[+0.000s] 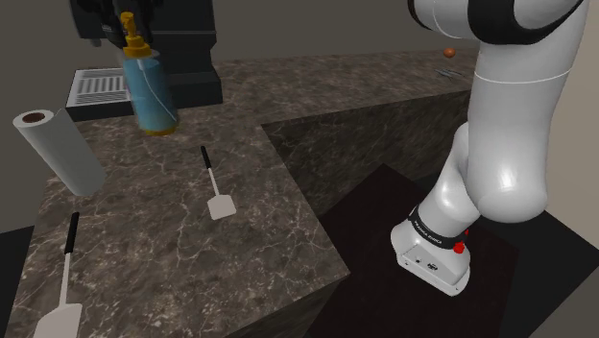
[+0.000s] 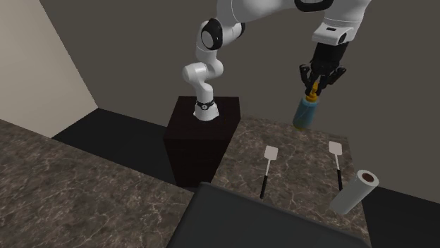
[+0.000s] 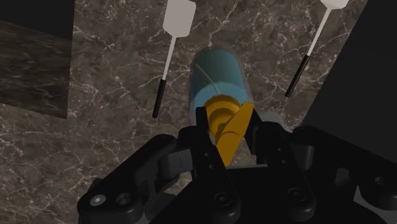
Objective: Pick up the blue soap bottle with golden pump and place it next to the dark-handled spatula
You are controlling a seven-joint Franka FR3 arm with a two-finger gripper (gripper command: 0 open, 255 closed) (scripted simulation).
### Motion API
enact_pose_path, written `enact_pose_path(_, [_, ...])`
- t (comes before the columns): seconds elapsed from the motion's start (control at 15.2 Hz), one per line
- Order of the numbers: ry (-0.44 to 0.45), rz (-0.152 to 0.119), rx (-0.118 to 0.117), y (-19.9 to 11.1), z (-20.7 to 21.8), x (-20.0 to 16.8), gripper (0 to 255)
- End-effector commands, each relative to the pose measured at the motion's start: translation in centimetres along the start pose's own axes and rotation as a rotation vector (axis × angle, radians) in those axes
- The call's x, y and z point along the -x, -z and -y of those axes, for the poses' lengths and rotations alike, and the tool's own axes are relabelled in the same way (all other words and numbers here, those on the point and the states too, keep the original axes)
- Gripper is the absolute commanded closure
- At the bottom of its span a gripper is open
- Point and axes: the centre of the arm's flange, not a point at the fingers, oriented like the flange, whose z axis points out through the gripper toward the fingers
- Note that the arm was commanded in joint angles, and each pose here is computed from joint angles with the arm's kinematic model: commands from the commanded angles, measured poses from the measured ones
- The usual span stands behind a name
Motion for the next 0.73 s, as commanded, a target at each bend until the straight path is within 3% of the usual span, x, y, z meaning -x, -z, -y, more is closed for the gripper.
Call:
enact_pose_path(0.0, [-0.001, 0.000, 0.000, -0.9, 0.6, 0.1, 255])
enact_pose_path(0.66, [-0.001, 0.000, 0.000, -6.2, 0.7, 0.2, 255])
